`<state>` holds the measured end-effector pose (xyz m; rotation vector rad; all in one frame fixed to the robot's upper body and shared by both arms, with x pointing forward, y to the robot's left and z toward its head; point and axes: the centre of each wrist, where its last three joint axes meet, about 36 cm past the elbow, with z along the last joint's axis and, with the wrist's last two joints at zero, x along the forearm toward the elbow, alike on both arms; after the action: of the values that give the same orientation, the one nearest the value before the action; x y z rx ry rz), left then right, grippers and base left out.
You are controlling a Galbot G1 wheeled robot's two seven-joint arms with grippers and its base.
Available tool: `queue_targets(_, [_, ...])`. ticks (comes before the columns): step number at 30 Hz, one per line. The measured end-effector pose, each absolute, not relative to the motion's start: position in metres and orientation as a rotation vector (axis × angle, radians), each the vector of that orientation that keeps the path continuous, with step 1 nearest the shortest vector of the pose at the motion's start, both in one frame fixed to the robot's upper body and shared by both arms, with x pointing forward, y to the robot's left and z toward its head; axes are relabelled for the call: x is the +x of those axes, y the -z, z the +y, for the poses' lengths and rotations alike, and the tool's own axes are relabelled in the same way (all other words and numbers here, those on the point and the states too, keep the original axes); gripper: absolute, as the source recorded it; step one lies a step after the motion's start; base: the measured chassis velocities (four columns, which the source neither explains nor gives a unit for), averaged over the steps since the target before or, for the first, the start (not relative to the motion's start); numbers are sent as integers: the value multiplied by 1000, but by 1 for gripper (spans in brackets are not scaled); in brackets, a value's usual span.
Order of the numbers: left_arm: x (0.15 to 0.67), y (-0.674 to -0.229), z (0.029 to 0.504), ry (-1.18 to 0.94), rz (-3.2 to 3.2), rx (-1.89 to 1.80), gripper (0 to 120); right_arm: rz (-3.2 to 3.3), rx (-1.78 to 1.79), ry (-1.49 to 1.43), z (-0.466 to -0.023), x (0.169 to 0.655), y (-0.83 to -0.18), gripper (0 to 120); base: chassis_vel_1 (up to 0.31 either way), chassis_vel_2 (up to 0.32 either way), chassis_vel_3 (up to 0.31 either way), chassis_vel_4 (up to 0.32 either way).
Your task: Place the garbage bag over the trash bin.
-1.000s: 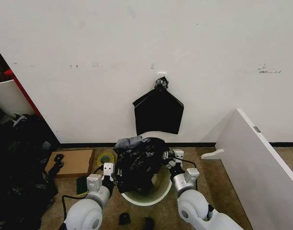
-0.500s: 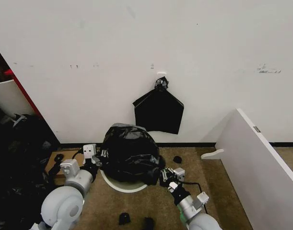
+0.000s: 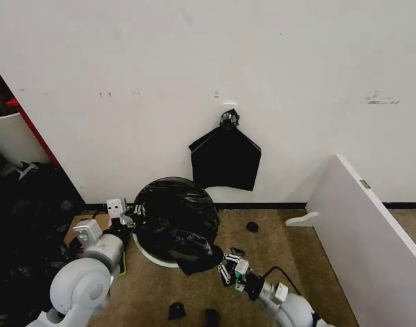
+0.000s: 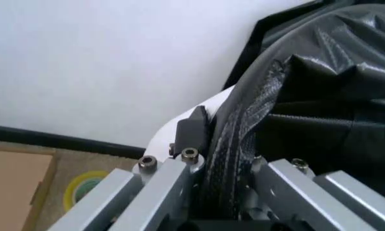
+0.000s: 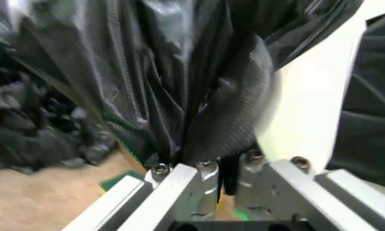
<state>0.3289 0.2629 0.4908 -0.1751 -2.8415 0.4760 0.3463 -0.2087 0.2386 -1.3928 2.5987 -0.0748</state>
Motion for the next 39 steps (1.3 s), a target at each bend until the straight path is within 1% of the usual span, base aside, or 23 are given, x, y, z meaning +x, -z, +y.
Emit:
queue_targets(1, [330, -490, 263, -479, -2840, -174, 1, 2616, -1339, 79, -209, 350, -238, 7, 0, 0, 0, 0])
queue_targets(2, [330, -490, 263, -479, -2840, -174, 1, 2616, -1339, 79, -209, 350, -238, 7, 0, 0, 0, 0])
queue_targets(6, [338, -480, 264, -486, -2830, -152, 1, 2651, -1237, -33, -208, 348, -241, 25, 0, 0, 0, 0])
queue_targets(8, [341, -477, 265, -492, -2833, -142, 1, 2646, -1234, -109, -209, 343, -246, 30, 0, 0, 0, 0])
queue_targets(9, [344, -475, 266, -499, -2837, -135, 0, 2628, -1252, -181, -208, 337, -251, 36, 0, 0, 0, 0])
queue_targets(11, [345, -475, 266, -500, -2838, -133, 0, 2619, -1262, -203, -208, 336, -253, 38, 0, 0, 0, 0])
queue_targets(12, [348, -473, 267, -504, -2841, -124, 0, 2579, -1304, -279, -208, 331, -259, 43, 0, 0, 0, 0])
queue_targets(14, [350, -472, 268, -505, -2843, -116, 0, 2538, -1344, -329, -210, 327, -264, 50, 0, 0, 0, 0])
queue_targets(16, [352, -469, 271, -505, -2854, -85, 0, 2464, -1382, -415, -212, 324, -280, 63, 0, 0, 0, 0])
queue_targets(18, [351, -469, 273, -503, -2858, -75, 0, 2458, -1383, -421, -213, 325, -282, 64, 0, 0, 0, 0])
queue_targets(20, [349, -467, 275, -496, -2871, -51, 0, 2443, -1378, -423, -217, 328, -288, 74, 0, 0, 0, 0])
queue_targets(21, [349, -467, 275, -494, -2874, -45, 0, 2440, -1373, -418, -219, 330, -290, 76, 0, 0, 0, 0])
queue_targets(22, [348, -466, 275, -490, -2880, -39, 0, 2443, -1352, -404, -224, 332, -292, 82, 0, 0, 0, 0])
queue_targets(23, [347, -465, 275, -485, -2889, -36, 0, 2458, -1317, -396, -226, 332, -294, 86, 0, 0, 0, 0])
queue_targets(24, [347, -465, 275, -485, -2889, -36, 0, 2458, -1317, -396, -226, 332, -294, 86, 0, 0, 0, 0])
queue_targets(25, [346, -463, 274, -470, -2909, -34, 0, 2530, -1191, -356, -225, 331, -300, 92, 0, 0, 0, 0])
queue_targets(27, [345, -460, 273, -441, -2940, -31, 0, 2650, -996, -294, -217, 325, -311, 98, 0, 0, 0, 0])
queue_targets(30, [343, -456, 272, -399, -2973, -26, 0, 2738, -791, -318, -200, 318, -333, 100, 0, 0, 0, 0])
queue_targets(31, [343, -456, 272, -399, -2973, -26, 0, 2738, -791, -318, -200, 318, -333, 100, 0, 0, 0, 0])
queue_targets(32, [342, -454, 270, -376, -2991, -30, 0, 2753, -748, -362, -187, 313, -353, 100, 0, 0, 0, 0])
queue_targets(38, [342, -429, 263, -236, -3120, -107, 0, 2919, -905, -509, -161, 285, -441, 100, 0, 0, 0, 0])
queue_targets(39, [342, -429, 263, -236, -3120, -107, 0, 2919, -905, -509, -161, 285, -441, 100, 0, 0, 0, 0])
